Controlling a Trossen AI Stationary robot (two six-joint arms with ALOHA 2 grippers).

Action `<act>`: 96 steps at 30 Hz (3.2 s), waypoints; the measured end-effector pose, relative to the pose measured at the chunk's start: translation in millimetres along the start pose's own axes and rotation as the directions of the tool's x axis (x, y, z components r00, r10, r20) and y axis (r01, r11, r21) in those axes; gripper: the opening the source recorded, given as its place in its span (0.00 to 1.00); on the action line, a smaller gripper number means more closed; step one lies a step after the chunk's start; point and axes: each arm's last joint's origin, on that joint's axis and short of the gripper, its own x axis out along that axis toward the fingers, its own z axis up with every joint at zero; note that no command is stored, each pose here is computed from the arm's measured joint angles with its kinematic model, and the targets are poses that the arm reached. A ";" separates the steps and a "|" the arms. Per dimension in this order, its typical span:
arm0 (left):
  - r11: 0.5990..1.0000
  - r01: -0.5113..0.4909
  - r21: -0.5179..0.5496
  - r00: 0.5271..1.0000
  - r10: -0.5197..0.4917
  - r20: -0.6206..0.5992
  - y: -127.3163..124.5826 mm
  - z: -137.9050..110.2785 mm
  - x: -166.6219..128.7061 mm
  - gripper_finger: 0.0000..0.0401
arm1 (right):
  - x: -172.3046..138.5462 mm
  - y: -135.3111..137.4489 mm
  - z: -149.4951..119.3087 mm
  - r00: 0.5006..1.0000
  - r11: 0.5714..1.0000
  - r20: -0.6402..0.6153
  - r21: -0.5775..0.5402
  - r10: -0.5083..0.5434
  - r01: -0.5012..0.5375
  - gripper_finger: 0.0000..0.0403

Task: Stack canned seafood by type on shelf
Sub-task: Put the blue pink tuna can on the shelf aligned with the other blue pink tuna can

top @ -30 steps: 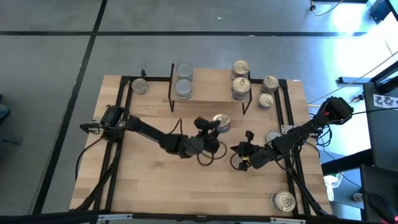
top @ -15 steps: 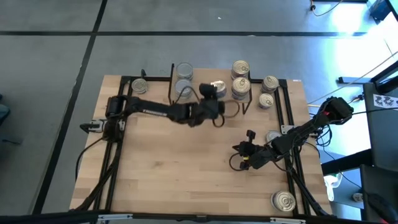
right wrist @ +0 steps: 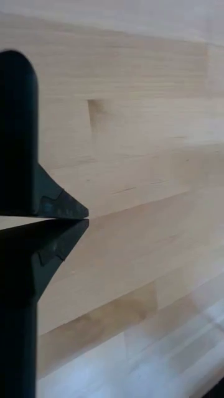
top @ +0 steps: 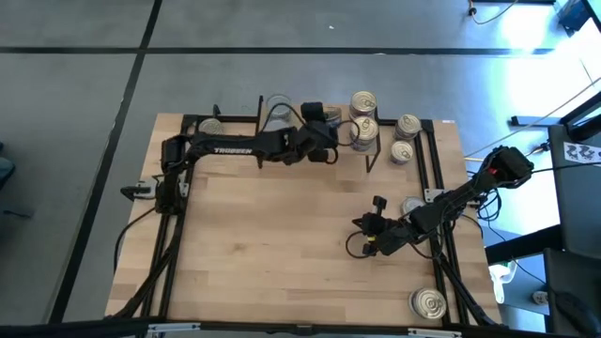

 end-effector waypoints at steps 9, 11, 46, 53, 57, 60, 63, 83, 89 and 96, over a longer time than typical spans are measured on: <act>0.999 0.039 0.004 0.999 -0.039 -0.024 9.1 5.9 24.8 0.47 | 0.0 -1.9 -2.3 0.999 0.999 -0.012 -0.016 -0.032 0.032 0.04; 0.998 0.054 0.036 0.998 -0.053 -0.038 1.1 4.6 32.8 0.47 | 0.0 -2.0 -2.3 0.999 0.999 -0.012 -0.015 -0.033 0.033 0.04; 0.991 0.121 -0.048 0.992 -0.123 -0.042 -8.6 -6.0 52.2 0.49 | 0.0 -1.4 -2.5 1.000 0.999 -0.020 0.037 -0.017 0.018 0.04; 0.991 0.114 -0.066 0.993 -0.116 -0.031 -7.6 -5.1 52.6 0.68 | 0.0 -1.4 -2.5 1.000 0.999 -0.019 0.041 -0.017 0.017 0.04; 0.991 0.119 -0.066 0.992 -0.120 -0.026 -10.0 -3.0 50.2 0.75 | -0.1 -1.3 -2.5 1.000 0.999 -0.019 0.040 -0.016 0.016 0.04; 0.990 0.122 -0.072 0.992 -0.123 -0.015 -11.4 0.4 45.9 0.76 | -0.1 -1.3 -2.5 1.000 0.999 -0.019 0.040 -0.016 0.016 0.04; 0.988 0.134 -0.081 0.991 -0.136 -0.013 -11.6 4.1 39.4 0.76 | -0.1 -1.3 -2.5 1.000 0.999 -0.019 0.040 -0.016 0.016 0.04; 0.969 0.224 -0.106 0.969 -0.233 -0.081 -7.9 19.2 7.9 0.75 | 0.0 -0.7 -2.7 1.000 0.999 -0.027 0.042 0.002 -0.001 0.04; 0.978 0.187 -0.091 0.972 -0.197 -0.129 5.1 6.7 22.7 0.72 | 0.0 -0.7 -2.6 1.000 0.999 -0.027 0.042 0.002 -0.001 0.04; 0.981 0.194 -0.017 0.971 -0.195 -0.138 0.5 -0.7 43.6 0.71 | 0.1 -0.7 -2.3 1.000 0.999 -0.024 0.044 0.002 -0.001 0.04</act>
